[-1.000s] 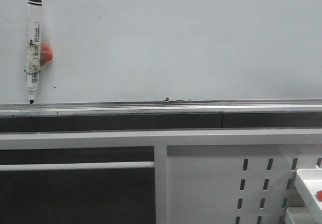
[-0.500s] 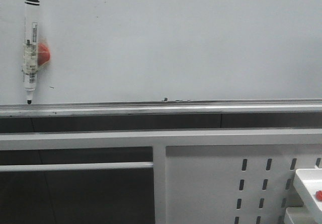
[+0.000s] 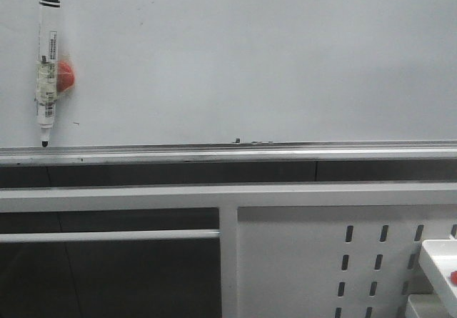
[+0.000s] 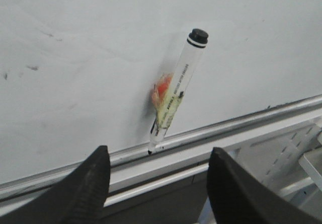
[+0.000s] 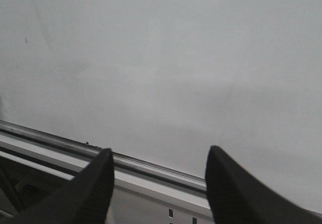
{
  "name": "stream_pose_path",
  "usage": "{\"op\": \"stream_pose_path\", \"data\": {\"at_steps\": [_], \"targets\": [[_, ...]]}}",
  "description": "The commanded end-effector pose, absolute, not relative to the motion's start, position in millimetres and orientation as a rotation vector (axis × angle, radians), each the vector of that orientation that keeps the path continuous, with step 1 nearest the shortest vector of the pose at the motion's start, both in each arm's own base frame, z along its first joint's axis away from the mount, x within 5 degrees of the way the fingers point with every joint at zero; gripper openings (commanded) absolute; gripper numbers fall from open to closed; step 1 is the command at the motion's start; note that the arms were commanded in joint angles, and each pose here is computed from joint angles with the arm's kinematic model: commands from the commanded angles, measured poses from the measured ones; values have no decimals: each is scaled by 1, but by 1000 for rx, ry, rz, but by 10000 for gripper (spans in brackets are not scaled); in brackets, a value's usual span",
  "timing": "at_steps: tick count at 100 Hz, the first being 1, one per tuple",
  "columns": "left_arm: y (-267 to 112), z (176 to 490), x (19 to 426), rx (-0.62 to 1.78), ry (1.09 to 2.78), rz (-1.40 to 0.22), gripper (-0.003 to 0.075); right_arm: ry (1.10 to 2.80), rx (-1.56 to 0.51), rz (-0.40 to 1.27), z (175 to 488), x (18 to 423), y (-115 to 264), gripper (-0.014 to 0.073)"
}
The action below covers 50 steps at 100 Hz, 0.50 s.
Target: Write number 1 on whiteboard
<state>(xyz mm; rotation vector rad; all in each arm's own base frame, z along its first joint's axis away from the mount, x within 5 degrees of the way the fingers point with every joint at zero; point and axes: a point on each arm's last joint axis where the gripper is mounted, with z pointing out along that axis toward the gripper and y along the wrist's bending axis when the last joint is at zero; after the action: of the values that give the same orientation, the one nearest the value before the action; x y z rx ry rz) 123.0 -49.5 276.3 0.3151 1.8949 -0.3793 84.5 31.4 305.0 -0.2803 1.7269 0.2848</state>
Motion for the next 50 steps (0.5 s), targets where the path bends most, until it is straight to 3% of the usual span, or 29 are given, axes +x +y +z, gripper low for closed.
{"op": "stream_pose_path", "data": {"at_steps": [1,28,50], "targets": [[-50,283,128,265,1794,-353,396,1611,-311,283,324,86,34,371],[-76,263,133,354,1742,-361,386,1610,-335,249,323,88,34,371],[-91,252,151,164,1726,-309,386,1627,-346,238,321,91,36,371]]}}
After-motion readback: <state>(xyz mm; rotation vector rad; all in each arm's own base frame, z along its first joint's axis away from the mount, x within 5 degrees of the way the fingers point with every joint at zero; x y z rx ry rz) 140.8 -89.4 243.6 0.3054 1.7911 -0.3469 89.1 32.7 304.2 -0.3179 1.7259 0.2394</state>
